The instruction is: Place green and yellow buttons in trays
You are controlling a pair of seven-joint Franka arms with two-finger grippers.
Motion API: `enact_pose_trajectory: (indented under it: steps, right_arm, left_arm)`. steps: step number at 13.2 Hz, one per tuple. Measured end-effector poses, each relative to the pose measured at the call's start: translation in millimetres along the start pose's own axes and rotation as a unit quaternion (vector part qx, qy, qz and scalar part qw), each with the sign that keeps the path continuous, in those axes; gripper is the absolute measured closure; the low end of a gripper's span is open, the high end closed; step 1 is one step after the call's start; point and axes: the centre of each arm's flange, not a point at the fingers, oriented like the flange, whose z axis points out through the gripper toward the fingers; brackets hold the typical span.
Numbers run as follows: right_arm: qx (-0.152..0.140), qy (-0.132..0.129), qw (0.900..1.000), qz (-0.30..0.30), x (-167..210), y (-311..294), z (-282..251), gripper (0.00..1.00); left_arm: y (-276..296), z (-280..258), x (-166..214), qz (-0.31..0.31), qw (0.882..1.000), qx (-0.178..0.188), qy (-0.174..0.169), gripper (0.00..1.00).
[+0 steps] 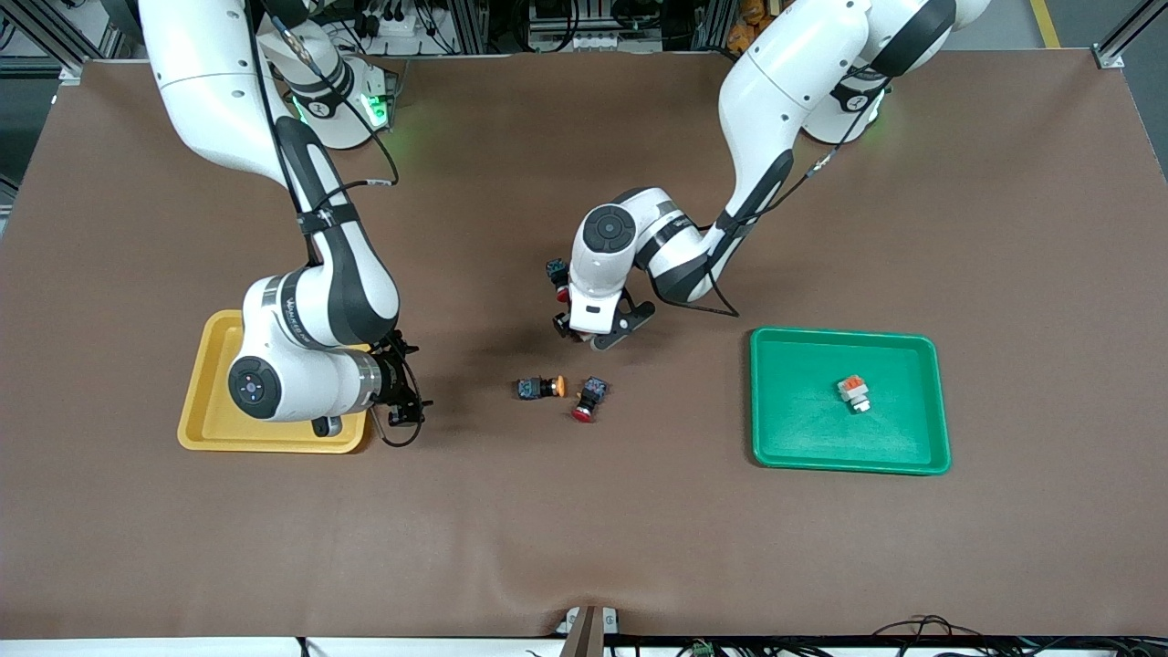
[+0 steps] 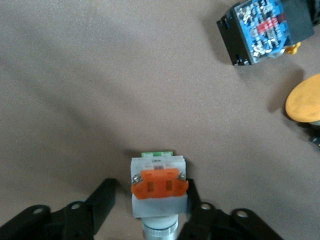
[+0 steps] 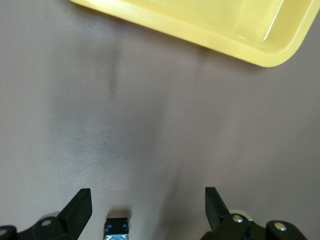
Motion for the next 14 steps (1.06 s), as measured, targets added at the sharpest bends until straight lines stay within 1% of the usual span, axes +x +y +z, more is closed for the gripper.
enact_pose_trajectory:
  steps: [1,2,3,4,5,8,9,11,12,14]
  right_arm:
    - [0.004,0.001,1.000,0.006,-5,-1,2,0.00]
    - [0.010,0.003,1.000,0.013,-10,-3,4,0.00]
    - [0.019,0.004,1.000,0.022,-16,-5,7,0.00]
    - [0.030,0.005,0.999,0.032,-24,-8,10,0.00]
    - [0.043,0.007,0.998,0.045,-33,-11,15,0.00]
    - [0.084,0.008,0.993,0.077,-68,-19,30,0.00]
    - [0.094,0.006,0.992,0.086,-83,-20,38,0.00]
    - [0.093,0.007,0.991,0.101,-109,-21,58,0.00]
    - [0.090,0.008,0.991,0.102,-118,-21,67,0.00]
    - [0.083,0.011,0.991,0.103,-129,-18,81,0.00]
  left_arm:
    - [2,-2,2,-0.001,1.000,-0.003,0.001,0.55]
    - [4,-6,6,-0.001,1.000,-0.007,0.003,0.59]
    - [6,-10,16,0.003,1.000,-0.011,0.007,0.59]
    - [8,-19,33,0.012,1.000,-0.014,0.012,0.59]
    - [7,-32,56,0.026,0.999,-0.010,0.019,0.59]
    - [-11,-93,136,0.069,0.996,0.033,0.035,0.59]
    - [-23,-112,164,0.081,0.995,0.050,0.037,0.59]
    - [-49,-133,212,0.104,0.991,0.082,0.031,0.59]
    - [-66,-135,235,0.112,0.989,0.096,0.024,0.59]
    - [-98,-127,270,0.126,0.985,0.114,0.009,0.59]
